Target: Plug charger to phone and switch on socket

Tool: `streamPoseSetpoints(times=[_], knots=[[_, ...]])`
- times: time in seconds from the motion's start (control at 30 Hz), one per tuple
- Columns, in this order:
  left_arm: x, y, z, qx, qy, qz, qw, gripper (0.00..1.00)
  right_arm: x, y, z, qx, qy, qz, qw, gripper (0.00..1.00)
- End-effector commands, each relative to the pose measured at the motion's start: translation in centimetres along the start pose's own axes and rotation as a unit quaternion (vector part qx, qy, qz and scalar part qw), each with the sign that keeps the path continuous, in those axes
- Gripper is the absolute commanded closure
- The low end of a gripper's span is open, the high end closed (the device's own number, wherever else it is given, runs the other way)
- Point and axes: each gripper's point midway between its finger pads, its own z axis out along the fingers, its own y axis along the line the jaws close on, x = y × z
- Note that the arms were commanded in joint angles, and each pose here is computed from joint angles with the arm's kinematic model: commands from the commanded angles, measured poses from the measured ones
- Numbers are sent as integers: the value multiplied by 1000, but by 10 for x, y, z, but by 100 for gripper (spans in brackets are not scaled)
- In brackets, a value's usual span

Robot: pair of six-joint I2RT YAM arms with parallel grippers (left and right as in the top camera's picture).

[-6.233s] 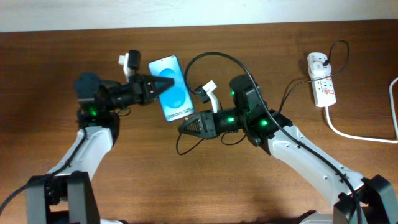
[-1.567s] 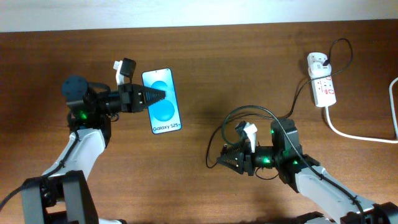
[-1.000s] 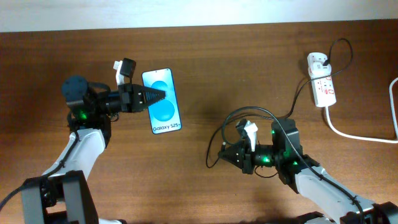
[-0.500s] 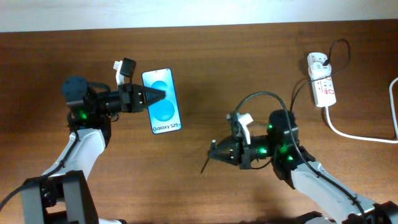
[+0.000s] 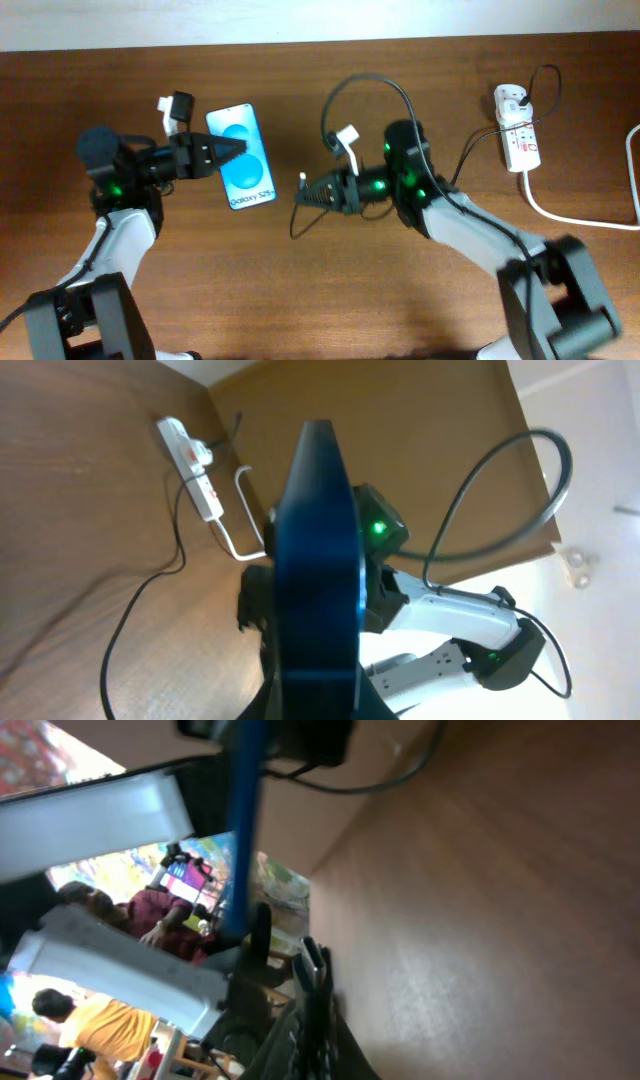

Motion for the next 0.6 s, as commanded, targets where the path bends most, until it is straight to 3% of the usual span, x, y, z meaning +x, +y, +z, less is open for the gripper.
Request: streamPoseSetpoints(times=[0.0, 0.1, 0.23, 0.37, 0.47, 0.57], knots=[[-8, -3, -17, -11, -21, 20, 1000, 100, -39, -21, 6, 15, -14, -6, 1000, 96], [-10, -2, -22, -14, -28, 21, 999, 100, -72, -55, -2, 62, -45, 1, 997, 96], [-11, -2, -22, -14, -29, 21, 999, 100, -121, -104, -27, 200, -92, 15, 975, 96], [-15, 0, -22, -20, -43, 21, 999, 100, -145, -95, -40, 270, -72, -16, 960, 96], [-18, 0, -22, -22, -49, 21, 998, 100, -137, -80, -44, 283, -25, -10, 959, 96], [-19, 1, -24, -24, -53, 30, 998, 100, -95, -68, -45, 289, 59, 32, 955, 96]])
